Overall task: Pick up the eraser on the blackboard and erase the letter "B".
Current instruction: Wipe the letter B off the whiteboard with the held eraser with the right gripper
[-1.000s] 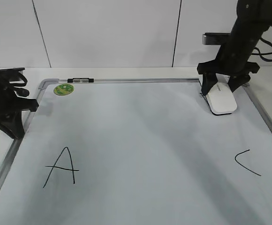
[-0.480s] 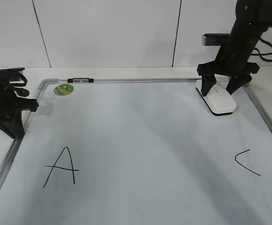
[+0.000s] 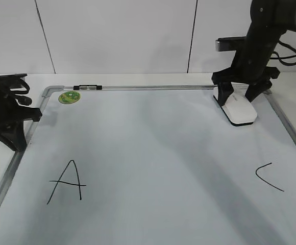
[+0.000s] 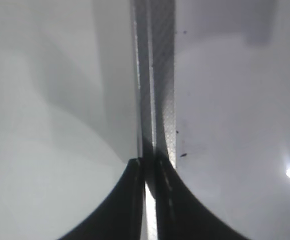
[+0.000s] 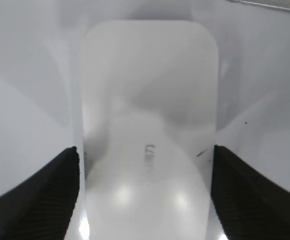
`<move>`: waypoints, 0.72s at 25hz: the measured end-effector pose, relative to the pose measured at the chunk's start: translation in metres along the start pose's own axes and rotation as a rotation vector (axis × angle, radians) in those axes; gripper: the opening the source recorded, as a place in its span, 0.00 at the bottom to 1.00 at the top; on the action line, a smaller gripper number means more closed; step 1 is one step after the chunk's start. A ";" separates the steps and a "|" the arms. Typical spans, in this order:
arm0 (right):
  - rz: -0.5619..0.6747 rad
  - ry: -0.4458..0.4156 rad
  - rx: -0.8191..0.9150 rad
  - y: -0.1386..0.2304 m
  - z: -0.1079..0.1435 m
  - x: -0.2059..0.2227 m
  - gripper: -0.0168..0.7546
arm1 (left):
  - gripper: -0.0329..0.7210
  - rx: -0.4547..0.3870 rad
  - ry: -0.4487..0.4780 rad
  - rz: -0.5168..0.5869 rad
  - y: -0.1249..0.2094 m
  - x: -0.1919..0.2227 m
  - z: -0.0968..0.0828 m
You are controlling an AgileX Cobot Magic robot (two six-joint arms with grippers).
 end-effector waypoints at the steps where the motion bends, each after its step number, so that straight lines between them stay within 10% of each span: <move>1: -0.002 0.012 -0.016 0.001 0.003 0.000 0.82 | 0.08 0.000 0.000 0.000 0.000 0.000 0.000; 18: -0.007 0.072 -0.008 0.001 0.001 0.003 0.81 | 0.08 0.000 0.000 0.000 0.000 0.000 0.000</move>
Point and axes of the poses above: a point on each arm's last joint axis where the gripper is mounted, x pointing out along that axis toward the gripper, z along the wrist's bending axis when the last joint is at zero, y = z × x, the point moved 7 cm from there along x, pointing out along that axis toward the gripper, and after that the axes turned 12 degrees about x, right-handed, at the moved point
